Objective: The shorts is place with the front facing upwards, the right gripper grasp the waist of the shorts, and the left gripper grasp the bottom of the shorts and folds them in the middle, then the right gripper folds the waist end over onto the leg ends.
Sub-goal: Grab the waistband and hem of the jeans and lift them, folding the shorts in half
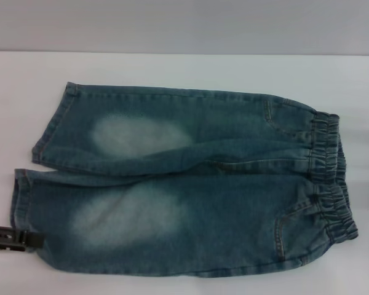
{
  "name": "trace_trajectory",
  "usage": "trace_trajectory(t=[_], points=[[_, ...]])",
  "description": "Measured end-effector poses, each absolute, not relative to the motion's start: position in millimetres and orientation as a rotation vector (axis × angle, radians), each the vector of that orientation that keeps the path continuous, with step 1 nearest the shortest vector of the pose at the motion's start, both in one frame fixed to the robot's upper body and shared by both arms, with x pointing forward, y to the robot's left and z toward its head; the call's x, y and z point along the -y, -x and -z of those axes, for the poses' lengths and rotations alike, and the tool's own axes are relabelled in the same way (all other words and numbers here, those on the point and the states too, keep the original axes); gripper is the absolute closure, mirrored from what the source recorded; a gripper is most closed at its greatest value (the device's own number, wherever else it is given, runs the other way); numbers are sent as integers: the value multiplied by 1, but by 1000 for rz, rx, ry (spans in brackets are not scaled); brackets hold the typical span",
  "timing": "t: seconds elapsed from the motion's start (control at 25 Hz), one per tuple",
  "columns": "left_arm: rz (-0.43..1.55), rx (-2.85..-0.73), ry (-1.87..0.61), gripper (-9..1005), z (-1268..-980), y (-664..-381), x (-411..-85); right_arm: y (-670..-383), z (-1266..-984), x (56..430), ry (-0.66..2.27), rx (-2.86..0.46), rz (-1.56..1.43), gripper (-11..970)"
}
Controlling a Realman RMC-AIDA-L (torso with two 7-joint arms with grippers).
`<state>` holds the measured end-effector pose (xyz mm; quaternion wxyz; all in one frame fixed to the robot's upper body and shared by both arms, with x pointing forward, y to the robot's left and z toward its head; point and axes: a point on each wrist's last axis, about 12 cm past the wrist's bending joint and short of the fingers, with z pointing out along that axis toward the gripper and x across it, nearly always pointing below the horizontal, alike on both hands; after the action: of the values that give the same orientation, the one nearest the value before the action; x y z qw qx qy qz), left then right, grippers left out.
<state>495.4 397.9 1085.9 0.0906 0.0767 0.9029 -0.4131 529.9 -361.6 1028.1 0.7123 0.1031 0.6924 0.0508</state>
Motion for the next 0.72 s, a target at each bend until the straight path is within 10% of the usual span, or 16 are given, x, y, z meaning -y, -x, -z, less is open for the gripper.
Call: trace_trajectory(t=[0.44, 0.72], points=[[1196, -2679, -215, 234, -1086, -501, -397, -528, -1028, 364, -243, -1532, -110, 456], [1150, -2706, -191, 534, -1083, -501, -401, -528, -1028, 363, -243, -1528, -112, 457]])
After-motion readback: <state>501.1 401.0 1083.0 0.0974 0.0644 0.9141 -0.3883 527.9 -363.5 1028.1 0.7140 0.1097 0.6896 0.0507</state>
